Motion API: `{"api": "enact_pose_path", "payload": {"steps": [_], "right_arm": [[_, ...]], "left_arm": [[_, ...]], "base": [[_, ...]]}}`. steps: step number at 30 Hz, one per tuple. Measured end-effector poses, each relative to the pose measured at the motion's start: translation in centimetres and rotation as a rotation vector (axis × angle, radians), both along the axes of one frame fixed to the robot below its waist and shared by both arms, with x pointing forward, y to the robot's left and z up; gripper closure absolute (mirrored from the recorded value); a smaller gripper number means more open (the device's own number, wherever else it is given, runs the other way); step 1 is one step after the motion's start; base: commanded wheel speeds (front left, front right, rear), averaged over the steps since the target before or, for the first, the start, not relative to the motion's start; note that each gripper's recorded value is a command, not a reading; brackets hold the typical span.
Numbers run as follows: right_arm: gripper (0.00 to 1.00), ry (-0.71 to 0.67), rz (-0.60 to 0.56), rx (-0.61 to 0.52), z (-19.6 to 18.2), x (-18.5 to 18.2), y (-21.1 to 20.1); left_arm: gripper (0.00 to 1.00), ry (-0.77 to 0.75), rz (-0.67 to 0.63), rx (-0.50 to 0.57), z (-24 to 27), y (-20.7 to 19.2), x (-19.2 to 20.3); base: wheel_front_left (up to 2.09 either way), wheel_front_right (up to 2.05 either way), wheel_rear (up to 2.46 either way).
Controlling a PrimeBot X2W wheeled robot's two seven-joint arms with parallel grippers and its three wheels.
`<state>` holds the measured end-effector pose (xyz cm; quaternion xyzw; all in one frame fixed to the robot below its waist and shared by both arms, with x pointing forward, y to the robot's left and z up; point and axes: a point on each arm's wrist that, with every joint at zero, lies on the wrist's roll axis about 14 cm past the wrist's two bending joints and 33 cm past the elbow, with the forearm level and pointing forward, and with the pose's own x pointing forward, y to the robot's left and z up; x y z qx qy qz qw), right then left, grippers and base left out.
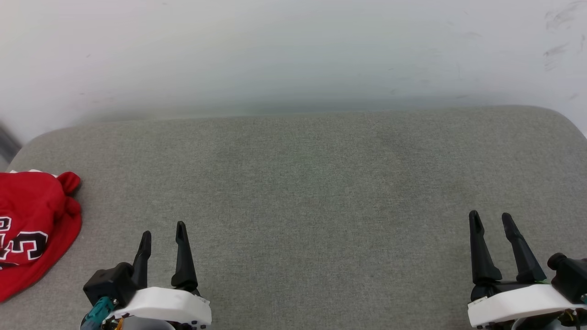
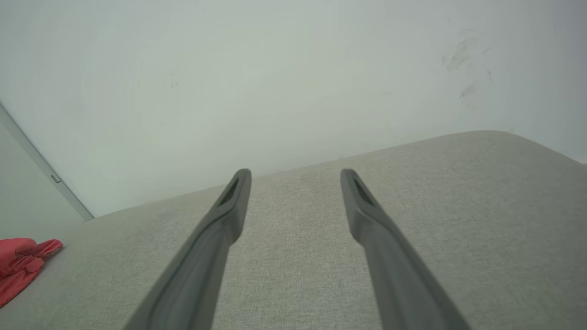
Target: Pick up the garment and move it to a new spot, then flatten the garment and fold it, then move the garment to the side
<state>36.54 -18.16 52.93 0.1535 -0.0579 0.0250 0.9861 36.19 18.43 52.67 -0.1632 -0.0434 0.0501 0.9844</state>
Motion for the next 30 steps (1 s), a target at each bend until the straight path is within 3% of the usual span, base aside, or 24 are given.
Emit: {"api": "enact_pose_path", "payload": {"steps": [30], "right_arm": [[0.0, -0.059, 0.015, -0.226, 0.72, -0.66, 0.79]], "left_arm": [[0.0, -0.028, -0.008, 0.225, -0.19, -0.43, -0.91]], "base": [[0.0, 0.0, 0.0]]}}
